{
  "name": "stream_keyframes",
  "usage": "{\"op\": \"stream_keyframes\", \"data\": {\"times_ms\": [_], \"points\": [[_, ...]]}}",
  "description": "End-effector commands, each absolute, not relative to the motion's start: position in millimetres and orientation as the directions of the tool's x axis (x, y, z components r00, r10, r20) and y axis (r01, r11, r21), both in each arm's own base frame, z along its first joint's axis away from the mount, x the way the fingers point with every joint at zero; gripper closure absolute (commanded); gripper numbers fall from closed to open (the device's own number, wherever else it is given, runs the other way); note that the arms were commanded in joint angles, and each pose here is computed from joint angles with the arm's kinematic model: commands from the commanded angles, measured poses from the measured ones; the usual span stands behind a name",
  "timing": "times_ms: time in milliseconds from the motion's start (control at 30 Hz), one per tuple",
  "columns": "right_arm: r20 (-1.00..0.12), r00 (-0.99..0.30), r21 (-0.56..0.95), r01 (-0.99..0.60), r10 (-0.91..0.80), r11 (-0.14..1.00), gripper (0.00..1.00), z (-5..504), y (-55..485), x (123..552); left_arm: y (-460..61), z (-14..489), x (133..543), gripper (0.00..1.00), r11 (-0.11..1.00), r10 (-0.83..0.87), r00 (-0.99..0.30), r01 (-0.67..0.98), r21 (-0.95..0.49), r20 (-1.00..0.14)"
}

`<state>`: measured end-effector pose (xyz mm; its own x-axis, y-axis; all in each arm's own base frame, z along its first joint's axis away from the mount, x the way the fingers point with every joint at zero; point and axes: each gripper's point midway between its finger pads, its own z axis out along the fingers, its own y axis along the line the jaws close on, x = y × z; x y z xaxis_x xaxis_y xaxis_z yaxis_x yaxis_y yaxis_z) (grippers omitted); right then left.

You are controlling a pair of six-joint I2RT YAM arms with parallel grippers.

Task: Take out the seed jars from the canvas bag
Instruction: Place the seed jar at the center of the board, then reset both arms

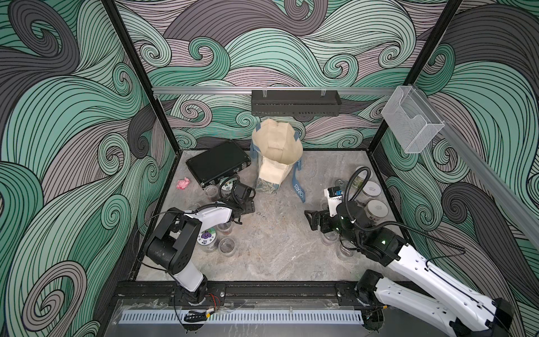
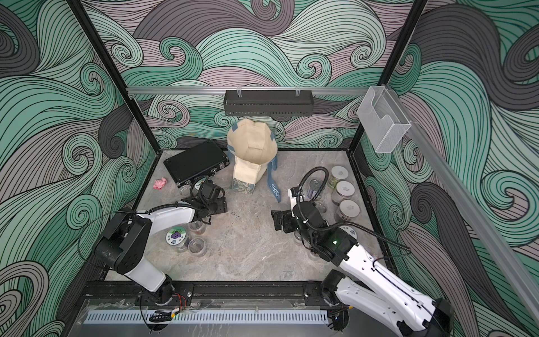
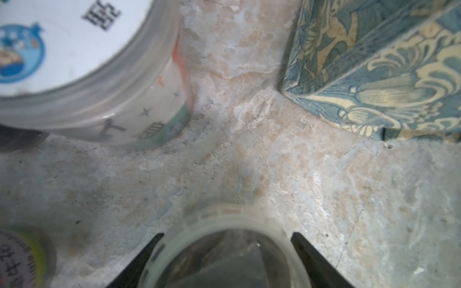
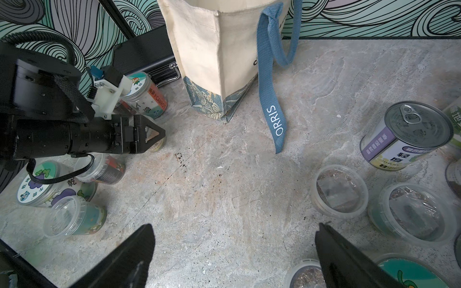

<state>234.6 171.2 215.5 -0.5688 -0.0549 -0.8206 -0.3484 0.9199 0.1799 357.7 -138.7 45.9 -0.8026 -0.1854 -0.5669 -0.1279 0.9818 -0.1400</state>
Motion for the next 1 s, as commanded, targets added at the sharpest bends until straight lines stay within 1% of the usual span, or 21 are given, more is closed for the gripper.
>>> {"op": "stream_keyframes", "data": {"times_ms": [0,100,133,200,400,600,700,833,900,967], "points": [[-0.828,-0.56,0.198,-0.343,-0.03,0.918,0.01,220,171,236,-137,64,361,0.12,0.976,-0.217,-0.793,-0.154,-0.156,-0.569],[-0.828,-0.561,0.199,-0.342,-0.029,0.918,0.01,219,171,236,-134,80,355,0.03,0.973,-0.226,-0.785,-0.158,-0.166,-0.577],[-0.826,-0.562,0.2,-0.343,-0.03,0.918,0.01,219,171,236,-133,86,352,0.02,0.973,-0.229,-0.782,-0.157,-0.171,-0.58],[-0.825,-0.564,0.204,-0.344,-0.028,0.917,0.01,218,172,236,-131,102,346,0.01,0.97,-0.237,-0.77,-0.154,-0.188,-0.593],[-0.837,-0.546,0.199,-0.356,-0.03,0.913,0.01,226,171,235,-127,177,327,0.01,0.962,-0.245,-0.692,-0.085,-0.261,-0.679],[-0.906,-0.422,0.13,-0.358,-0.036,0.925,0.01,264,147,228,-103,264,295,0.01,0.957,-0.248,-0.525,-0.005,-0.288,-0.814],[-0.943,-0.334,0.114,-0.339,-0.006,0.934,0.01,285,126,218,-78,294,270,0.01,0.958,-0.27,-0.428,-0.025,-0.287,-0.863],[-0.974,-0.224,0.084,-0.263,0.024,0.961,0.01,304,91,207,-44,313,239,0.01,0.955,-0.297,-0.299,-0.074,-0.288,-0.907],[-0.986,-0.166,0.056,-0.265,0.012,0.962,0.01,311,83,202,-29,314,228,0.01,0.952,-0.305,-0.243,-0.098,-0.289,-0.921],[-0.989,-0.149,0.049,-0.238,0.014,0.97,0.01,312,75,199,-17,312,219,0.01,0.947,-0.315,-0.206,-0.131,-0.293,-0.927]]}}
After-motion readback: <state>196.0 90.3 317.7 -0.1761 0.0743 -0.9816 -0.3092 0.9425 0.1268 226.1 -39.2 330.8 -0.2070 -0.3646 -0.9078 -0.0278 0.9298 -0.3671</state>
